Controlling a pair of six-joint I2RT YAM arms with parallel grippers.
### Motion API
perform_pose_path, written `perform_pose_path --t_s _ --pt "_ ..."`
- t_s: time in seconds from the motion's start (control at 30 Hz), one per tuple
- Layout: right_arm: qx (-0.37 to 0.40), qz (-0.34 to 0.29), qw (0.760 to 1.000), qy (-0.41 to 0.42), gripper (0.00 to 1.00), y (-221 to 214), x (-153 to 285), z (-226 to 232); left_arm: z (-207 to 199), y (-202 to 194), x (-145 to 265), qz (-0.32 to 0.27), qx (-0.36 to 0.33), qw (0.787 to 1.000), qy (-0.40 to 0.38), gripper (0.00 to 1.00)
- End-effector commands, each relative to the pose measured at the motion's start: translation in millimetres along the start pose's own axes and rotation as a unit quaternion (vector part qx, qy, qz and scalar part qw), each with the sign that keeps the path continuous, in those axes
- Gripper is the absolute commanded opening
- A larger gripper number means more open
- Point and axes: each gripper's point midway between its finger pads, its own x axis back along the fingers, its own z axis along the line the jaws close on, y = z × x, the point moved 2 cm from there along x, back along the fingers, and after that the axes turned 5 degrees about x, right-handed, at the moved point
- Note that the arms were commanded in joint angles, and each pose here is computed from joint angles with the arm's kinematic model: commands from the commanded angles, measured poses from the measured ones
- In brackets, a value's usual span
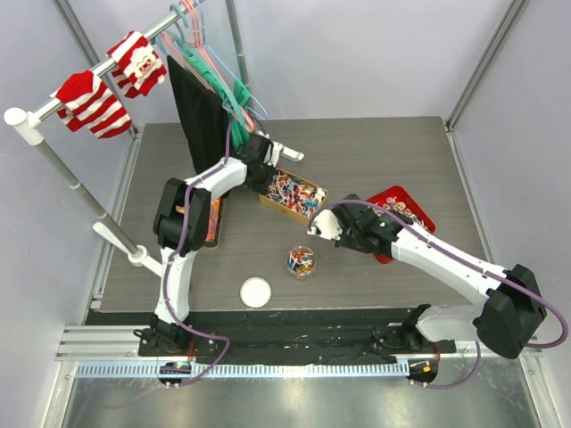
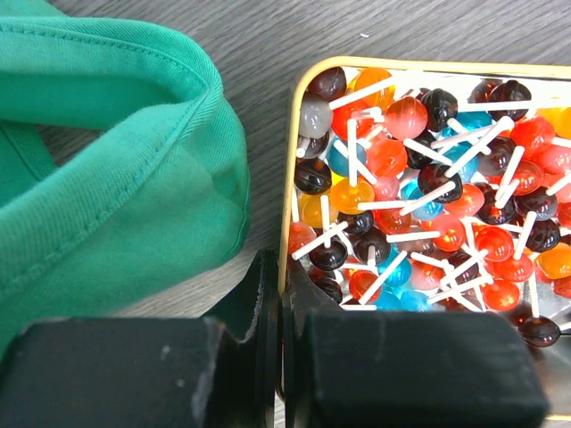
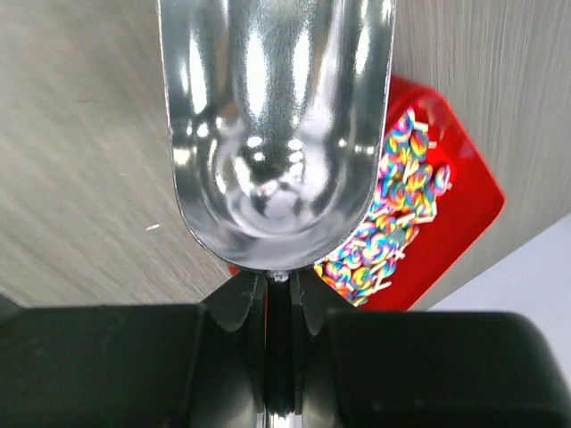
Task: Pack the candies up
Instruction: Place the fake candies in the packing bottle, then place the spatula at the center of the board.
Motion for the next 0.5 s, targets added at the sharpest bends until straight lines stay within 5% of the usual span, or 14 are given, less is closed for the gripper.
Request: perform_pose_path --t_s 0.0,0.1,0.2,0.47 --pt "-0.075 -0.035 0.996 -0.031 0.01 8.4 -15.9 -13.2 -0.4 33.8 27.5 -0.056 -0.008 0.998 -0.010 0.05" --pt "-0.088 -0.036 0.995 -0.013 0.01 11.3 -28.0 -5.6 -0.5 32.8 24.4 -0.051 -0.009 0.999 -0.008 0.10" --pt "-0.100 -0.037 0.994 0.000 0.01 14.4 -36.6 0.2 0.5 33.7 22.9 -0.050 -0.006 0.999 -0.009 0.30" --pt "-0.129 0.005 0.991 0.016 0.01 -3.9 -68.0 10.9 -5.4 41.1 32.6 -0.060 -0.009 0.998 -0.028 0.57"
